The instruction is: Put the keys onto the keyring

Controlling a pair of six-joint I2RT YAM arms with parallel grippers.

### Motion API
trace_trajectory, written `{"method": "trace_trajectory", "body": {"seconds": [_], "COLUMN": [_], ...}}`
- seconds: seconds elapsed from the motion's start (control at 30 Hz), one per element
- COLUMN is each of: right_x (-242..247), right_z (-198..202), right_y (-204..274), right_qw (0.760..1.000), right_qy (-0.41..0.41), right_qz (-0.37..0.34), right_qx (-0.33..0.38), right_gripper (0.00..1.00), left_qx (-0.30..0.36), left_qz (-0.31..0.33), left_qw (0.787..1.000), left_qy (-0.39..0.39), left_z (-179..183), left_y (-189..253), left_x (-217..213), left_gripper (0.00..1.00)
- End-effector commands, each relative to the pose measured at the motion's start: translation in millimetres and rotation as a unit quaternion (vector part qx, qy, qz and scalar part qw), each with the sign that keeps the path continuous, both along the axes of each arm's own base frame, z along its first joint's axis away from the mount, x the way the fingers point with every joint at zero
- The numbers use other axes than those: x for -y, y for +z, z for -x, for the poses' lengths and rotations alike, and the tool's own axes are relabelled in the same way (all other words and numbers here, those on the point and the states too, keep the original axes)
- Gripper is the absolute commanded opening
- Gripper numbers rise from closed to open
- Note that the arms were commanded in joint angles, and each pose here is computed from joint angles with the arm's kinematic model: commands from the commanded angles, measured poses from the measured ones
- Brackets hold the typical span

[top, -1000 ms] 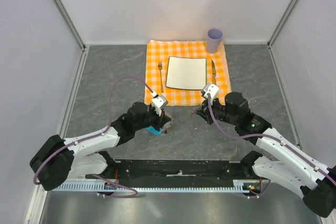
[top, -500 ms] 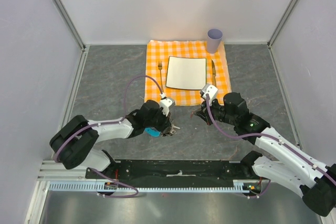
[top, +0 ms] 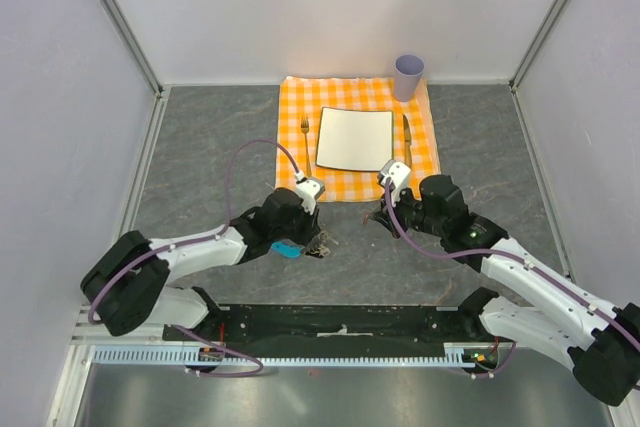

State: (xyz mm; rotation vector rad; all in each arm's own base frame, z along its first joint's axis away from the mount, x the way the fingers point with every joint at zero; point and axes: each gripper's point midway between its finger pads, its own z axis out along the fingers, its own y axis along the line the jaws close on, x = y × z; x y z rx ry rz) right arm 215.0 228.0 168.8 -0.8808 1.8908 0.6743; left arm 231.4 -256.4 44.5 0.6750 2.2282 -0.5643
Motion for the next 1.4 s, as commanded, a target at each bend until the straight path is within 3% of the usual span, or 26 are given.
{"method": "trace_trajectory", "body": {"seconds": [0.0, 0.13, 0.33, 0.53, 0.87, 1.37], "right_x": [-2.2, -2.0, -2.5, -2.3, -1.4, -1.5], "right_z": [-5.1, -5.3, -6.1, -7.0, -6.8, -6.7], "right_y": [3.2, 2.3, -0.6, -1.3, 1.1, 0.6], "right_qw": [1.0, 1.0, 1.0, 1.0, 1.0, 1.0], "right_qy": [0.002, 0.001, 0.001, -0.001, -0.002, -0.003], "right_qz": [0.003, 0.005, 0.008, 0.01, 0.007, 0.007], "right_qx": [0.014, 0.013, 0.009, 0.009, 0.013, 0.011], "right_gripper": [0.0, 0.0, 0.0, 0.0, 0.0, 0.0], "left_qx": [0.04, 0.046, -0.001, -0.014, -0.01, -0.039], "left_qz": [0.041, 0.037, -0.008, -0.01, -0.004, -0.003], "left_qw": [0.998, 0.997, 0.999, 0.999, 0.993, 0.994], "left_qy": [0.038, 0.039, 0.034, 0.033, 0.12, 0.099], "left_z": [-9.5, -11.3, -10.6, -13.4, -33.2, -23.9], "left_y": [32.6, 32.0, 8.0, 5.8, 9.5, -4.4], "left_x": [-2.2, -4.5, -2.2, 4.5, -1.6, 4.9], "left_gripper": [0.34, 0.35, 0.36, 0.35, 0.32, 0.29]}}
